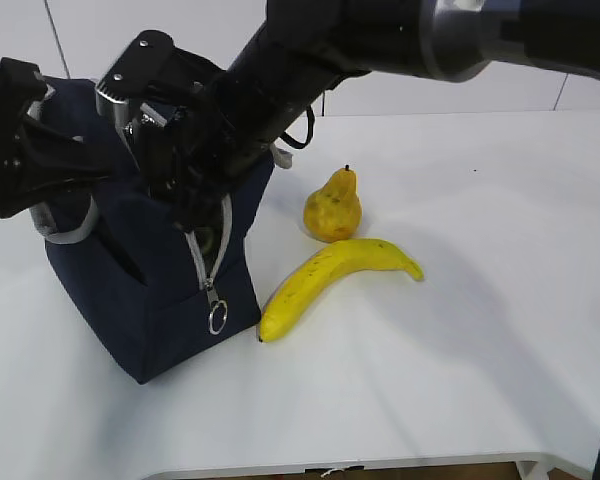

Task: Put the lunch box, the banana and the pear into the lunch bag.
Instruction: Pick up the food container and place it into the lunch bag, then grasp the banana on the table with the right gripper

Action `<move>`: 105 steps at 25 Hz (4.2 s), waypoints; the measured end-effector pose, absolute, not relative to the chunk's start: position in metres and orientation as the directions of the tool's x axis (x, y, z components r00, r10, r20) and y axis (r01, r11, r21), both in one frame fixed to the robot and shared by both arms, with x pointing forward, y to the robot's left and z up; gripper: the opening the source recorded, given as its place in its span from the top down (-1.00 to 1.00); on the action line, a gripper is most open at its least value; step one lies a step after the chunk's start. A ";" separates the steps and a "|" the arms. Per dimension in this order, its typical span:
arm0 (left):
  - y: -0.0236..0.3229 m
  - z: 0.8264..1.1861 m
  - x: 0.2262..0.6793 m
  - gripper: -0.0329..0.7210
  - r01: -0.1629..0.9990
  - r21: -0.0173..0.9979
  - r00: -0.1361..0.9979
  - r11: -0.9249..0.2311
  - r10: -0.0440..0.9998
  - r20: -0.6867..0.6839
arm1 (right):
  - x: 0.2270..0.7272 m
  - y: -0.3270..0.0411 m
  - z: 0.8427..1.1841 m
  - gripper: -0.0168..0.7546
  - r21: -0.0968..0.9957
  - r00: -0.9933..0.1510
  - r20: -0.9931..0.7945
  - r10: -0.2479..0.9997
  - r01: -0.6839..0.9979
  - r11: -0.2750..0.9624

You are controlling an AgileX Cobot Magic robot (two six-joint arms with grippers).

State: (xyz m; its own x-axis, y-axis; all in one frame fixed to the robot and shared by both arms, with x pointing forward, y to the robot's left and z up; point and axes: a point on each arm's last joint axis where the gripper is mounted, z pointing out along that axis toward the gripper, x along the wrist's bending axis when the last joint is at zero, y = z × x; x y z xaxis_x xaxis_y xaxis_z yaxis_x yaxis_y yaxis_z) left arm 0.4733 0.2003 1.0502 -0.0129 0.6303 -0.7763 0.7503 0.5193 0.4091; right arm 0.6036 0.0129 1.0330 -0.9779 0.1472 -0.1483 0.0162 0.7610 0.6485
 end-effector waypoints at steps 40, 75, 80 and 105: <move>0.203 1.047 0.472 0.88 0.759 0.486 0.043 0.434 0.711 -0.702 | 0.612 -0.125 1.107 -0.37 0.357 -0.918 -0.192 0.346 0.263 0.896; 0.203 1.046 0.472 0.89 0.758 0.502 0.060 0.417 0.721 -0.690 | 0.626 -0.134 1.011 -0.37 0.415 -0.895 -0.273 -0.352 -0.440 0.797; 0.203 1.046 0.472 0.89 0.758 0.503 0.061 0.416 0.722 -0.689 | 0.631 -0.132 1.000 -0.37 0.400 -0.874 -0.293 -0.386 -0.479 0.781; 0.202 1.046 0.471 0.89 0.765 0.500 0.068 0.406 0.721 -0.690 | 0.640 -0.108 0.962 -0.37 0.382 -0.825 -0.339 -0.453 -0.560 0.735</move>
State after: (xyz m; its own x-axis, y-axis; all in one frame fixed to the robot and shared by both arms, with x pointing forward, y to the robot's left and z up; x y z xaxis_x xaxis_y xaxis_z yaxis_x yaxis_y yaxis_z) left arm 0.4715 0.2018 1.0462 0.0681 0.7209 -0.6897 0.7652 0.4058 0.4998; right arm 0.6398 -0.1084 0.9621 -0.8247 -0.4527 -0.3391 -0.5605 0.7347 0.3822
